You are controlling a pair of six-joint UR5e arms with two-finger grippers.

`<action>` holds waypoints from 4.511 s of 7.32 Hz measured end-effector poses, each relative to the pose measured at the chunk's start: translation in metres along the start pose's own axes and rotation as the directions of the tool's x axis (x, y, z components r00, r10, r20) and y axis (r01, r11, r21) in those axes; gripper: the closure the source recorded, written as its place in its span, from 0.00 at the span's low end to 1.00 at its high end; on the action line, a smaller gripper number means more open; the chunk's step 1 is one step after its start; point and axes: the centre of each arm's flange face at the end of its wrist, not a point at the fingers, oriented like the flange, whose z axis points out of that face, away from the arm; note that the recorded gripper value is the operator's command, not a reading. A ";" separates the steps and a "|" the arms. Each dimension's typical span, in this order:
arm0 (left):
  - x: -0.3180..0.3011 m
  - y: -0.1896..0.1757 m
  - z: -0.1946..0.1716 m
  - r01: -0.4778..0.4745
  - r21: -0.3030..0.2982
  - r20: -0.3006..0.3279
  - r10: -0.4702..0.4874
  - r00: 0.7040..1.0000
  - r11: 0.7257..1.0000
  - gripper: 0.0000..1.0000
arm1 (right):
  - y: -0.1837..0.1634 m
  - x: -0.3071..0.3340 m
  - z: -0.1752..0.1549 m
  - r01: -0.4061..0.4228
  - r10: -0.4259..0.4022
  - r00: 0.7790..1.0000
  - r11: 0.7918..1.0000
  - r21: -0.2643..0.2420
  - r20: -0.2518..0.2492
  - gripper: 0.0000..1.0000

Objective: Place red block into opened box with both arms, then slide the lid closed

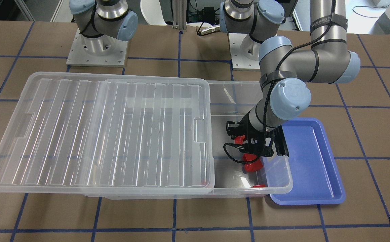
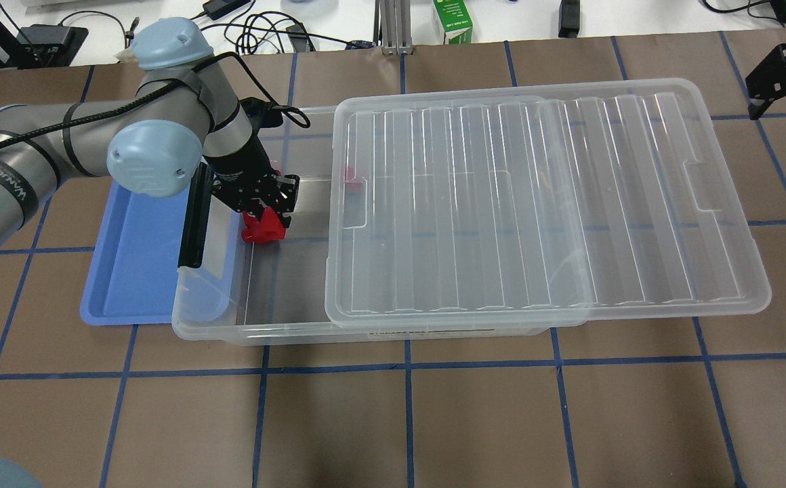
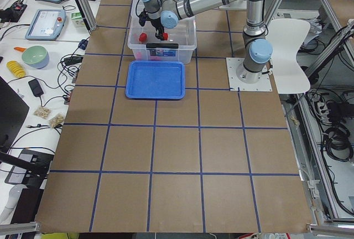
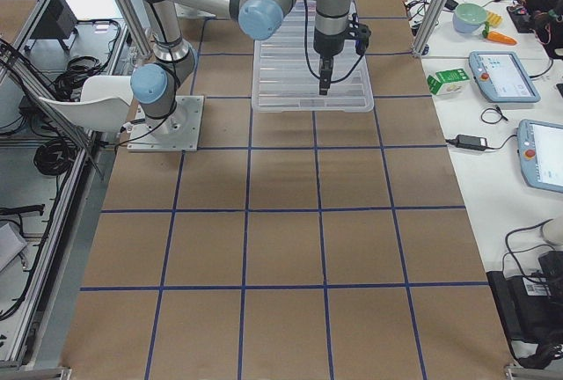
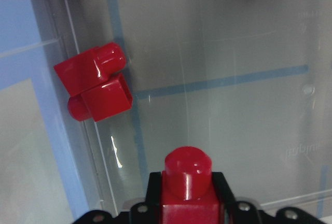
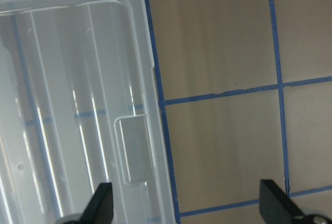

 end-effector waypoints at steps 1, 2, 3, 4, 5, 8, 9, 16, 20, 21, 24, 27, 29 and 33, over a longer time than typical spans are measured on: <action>-0.001 -0.005 0.010 0.001 -0.010 -0.003 -0.001 1.000 1.000 1.00 | 0.009 -0.018 -0.014 0.019 -0.019 1.000 1.000 -0.012 0.015 0.00; -0.003 -0.010 0.020 0.002 -0.022 -0.005 -0.002 1.000 1.000 1.00 | 0.015 -0.045 -0.021 0.037 -0.037 0.999 0.999 -0.016 0.035 0.00; -0.004 -0.013 0.028 0.003 -0.034 -0.006 -0.003 1.000 0.999 1.00 | 0.020 -0.087 -0.026 0.062 -0.061 0.997 0.998 -0.014 0.045 0.00; -0.005 -0.016 0.036 0.004 -0.045 -0.006 -0.004 1.000 0.999 1.00 | 0.027 -0.132 -0.029 0.081 -0.081 0.996 0.997 -0.009 0.046 0.00; -0.005 -0.017 0.041 0.003 -0.054 -0.006 -0.004 1.000 0.999 1.00 | 0.036 -0.172 -0.031 0.083 -0.083 0.995 0.997 -0.005 0.046 0.00; -0.006 -0.013 0.060 0.001 -0.069 -0.002 -0.001 1.000 0.998 1.00 | 0.045 -0.208 -0.025 0.097 -0.096 0.995 0.995 -0.019 0.042 0.00; -0.007 -0.010 0.066 0.001 -0.067 -0.001 -0.001 1.000 0.998 1.00 | 0.045 -0.209 -0.024 0.099 -0.098 0.994 0.995 -0.021 0.041 0.00; -0.008 -0.011 0.083 0.025 -0.073 0.002 -0.025 1.000 0.997 0.00 | 0.045 -0.210 -0.022 0.102 -0.101 0.994 0.995 -0.023 0.041 0.00; -0.005 -0.006 0.051 0.057 -0.023 0.019 -0.057 0.998 0.998 0.00 | 0.045 -0.210 -0.022 0.102 -0.101 0.994 0.995 -0.023 0.040 0.00; -0.006 -0.003 0.033 0.057 -0.003 0.040 -0.057 0.998 0.998 0.00 | 0.045 -0.210 -0.022 0.102 -0.101 0.994 0.995 -0.023 0.040 0.00; 0.000 0.015 -0.053 0.056 0.030 0.084 -0.059 0.995 0.998 0.00 | 0.044 -0.207 -0.021 0.100 -0.099 0.994 0.995 -0.023 0.040 0.00; 0.018 0.065 -0.177 0.047 0.039 0.098 -0.051 0.994 0.998 0.00 | 0.030 -0.168 -0.023 0.102 -0.101 0.994 0.995 -0.010 0.038 0.00; 0.025 0.102 -0.212 0.046 0.069 0.107 -0.053 0.993 0.997 0.00 | 0.016 -0.106 -0.021 0.090 -0.089 0.995 0.996 -0.008 0.041 0.00; 0.023 0.130 -0.196 0.051 0.066 0.119 -0.058 0.991 0.997 0.00 | 0.001 0.026 0.030 0.153 -0.151 0.987 0.988 -0.025 0.056 0.00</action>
